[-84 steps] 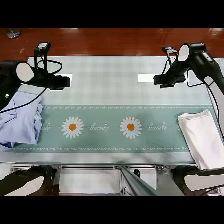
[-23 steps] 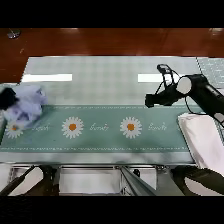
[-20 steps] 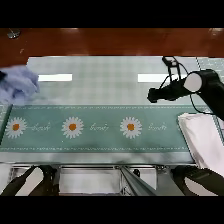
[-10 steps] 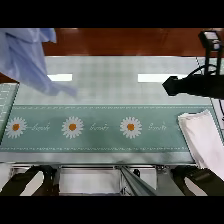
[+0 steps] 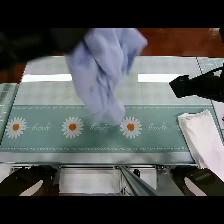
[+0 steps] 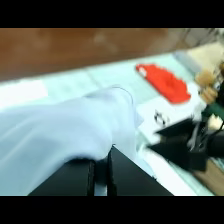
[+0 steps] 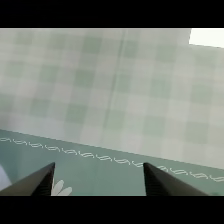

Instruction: Fold the shirts.

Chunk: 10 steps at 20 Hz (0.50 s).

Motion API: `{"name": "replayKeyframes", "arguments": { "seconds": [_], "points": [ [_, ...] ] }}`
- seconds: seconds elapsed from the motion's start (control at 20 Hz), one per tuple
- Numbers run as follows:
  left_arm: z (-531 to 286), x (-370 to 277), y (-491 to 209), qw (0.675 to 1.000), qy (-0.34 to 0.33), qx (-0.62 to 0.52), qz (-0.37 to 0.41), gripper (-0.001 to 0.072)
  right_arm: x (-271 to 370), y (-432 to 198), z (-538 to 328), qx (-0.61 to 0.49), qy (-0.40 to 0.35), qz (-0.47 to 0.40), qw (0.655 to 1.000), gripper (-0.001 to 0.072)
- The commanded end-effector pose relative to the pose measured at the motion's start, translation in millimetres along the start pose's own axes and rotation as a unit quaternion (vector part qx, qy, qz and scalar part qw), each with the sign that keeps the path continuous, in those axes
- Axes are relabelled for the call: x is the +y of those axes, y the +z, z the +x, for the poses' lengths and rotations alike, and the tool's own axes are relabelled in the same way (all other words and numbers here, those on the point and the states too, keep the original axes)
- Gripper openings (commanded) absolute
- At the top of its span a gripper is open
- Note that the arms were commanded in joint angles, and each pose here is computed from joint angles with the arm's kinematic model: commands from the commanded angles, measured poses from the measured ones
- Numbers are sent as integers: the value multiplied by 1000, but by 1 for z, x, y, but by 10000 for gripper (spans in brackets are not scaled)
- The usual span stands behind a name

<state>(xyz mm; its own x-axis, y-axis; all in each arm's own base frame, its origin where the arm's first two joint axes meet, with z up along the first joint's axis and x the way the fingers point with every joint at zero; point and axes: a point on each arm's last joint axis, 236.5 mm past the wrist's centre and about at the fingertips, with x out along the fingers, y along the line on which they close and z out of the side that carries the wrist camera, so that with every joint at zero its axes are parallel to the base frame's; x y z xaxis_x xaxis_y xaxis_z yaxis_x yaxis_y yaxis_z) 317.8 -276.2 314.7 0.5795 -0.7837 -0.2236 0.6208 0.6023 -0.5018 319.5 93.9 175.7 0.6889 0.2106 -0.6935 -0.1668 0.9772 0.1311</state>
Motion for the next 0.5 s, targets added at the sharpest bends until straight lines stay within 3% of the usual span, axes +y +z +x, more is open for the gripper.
{"name": "replayKeyframes", "arguments": {
  "seconds": [0.0,0.25,0.3,0.4,0.45],
  "points": [
    [41,40,-121,990,28,118,-77,27,0,-2,-1,3,-1,4,1000,631],
    [82,79,-262,951,66,278,-122,28,-5,0,4,0,-11,43,999,631],
    [89,81,-281,942,68,299,-134,65,-5,-4,10,12,-11,45,999,631],
    [90,85,-302,927,69,338,-147,688,-7,-10,27,36,-17,44,998,631],
    [84,87,-302,919,64,362,-142,704,-15,-13,35,45,-33,35,998,631]
  ]
}}
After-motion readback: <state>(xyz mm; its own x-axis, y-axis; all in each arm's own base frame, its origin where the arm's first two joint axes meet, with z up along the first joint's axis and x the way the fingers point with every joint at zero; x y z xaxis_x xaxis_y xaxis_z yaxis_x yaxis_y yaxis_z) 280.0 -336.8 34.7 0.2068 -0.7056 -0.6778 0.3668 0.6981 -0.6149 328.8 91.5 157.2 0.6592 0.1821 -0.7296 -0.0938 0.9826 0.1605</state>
